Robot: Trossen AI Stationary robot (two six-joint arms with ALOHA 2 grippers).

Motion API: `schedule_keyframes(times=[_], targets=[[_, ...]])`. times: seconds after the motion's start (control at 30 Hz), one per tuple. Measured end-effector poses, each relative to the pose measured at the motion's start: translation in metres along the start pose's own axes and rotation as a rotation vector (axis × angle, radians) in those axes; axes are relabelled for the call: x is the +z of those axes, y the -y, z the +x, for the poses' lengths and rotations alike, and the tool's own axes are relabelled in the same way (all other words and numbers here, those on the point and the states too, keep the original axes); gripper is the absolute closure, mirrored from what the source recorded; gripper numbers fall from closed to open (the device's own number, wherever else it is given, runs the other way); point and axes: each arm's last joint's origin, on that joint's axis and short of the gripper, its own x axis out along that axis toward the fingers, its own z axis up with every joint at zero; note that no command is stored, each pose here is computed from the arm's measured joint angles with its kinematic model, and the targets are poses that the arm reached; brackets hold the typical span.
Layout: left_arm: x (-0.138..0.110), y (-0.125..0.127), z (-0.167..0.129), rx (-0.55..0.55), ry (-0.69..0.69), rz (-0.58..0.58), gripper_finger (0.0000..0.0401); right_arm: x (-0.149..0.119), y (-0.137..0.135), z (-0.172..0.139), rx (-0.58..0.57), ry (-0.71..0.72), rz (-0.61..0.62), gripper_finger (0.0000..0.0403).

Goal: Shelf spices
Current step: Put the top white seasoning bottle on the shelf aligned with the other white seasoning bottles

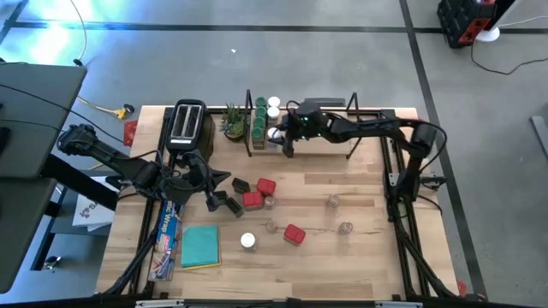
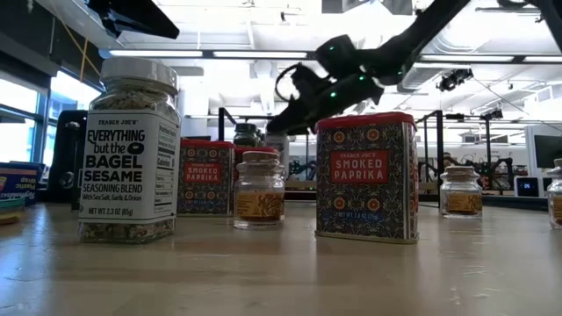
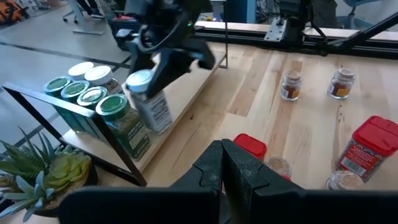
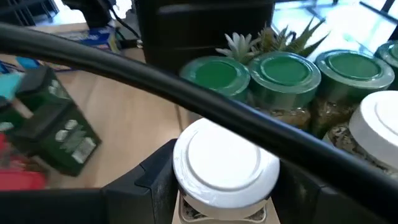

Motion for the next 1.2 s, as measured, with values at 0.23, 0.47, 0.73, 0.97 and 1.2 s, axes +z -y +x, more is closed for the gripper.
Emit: schedule_keyframes(times=[0.23,0.47,0.73,0.97,1.2], targets=[[0.0,0.0,0.0,-0.006,-0.003,-0.001,0.0398,0.0,0.01,0.008,-0.082,-0.025,-0.008,0.016],[0.0,0.0,0.0,-0.006,-0.002,-0.002,0.0398,0.001,0.012,0.007,-0.098,-0.028,-0.087,0.015],[0.0,0.0,0.0,-0.006,-0.002,-0.001,0.0398,0.015,0.01,-0.004,-0.106,0.013,-0.133,0.0148],[0.0,0.0,0.0,-0.006,-0.002,-0.001,0.0398,0.037,-0.003,-0.032,-0.081,0.009,-0.077,0.0148],[0.0,0.0,0.0,-0.006,-0.002,-0.001,0.0398,0.011,-0.052,-0.03,0.065,-0.183,-0.067,0.0173]])
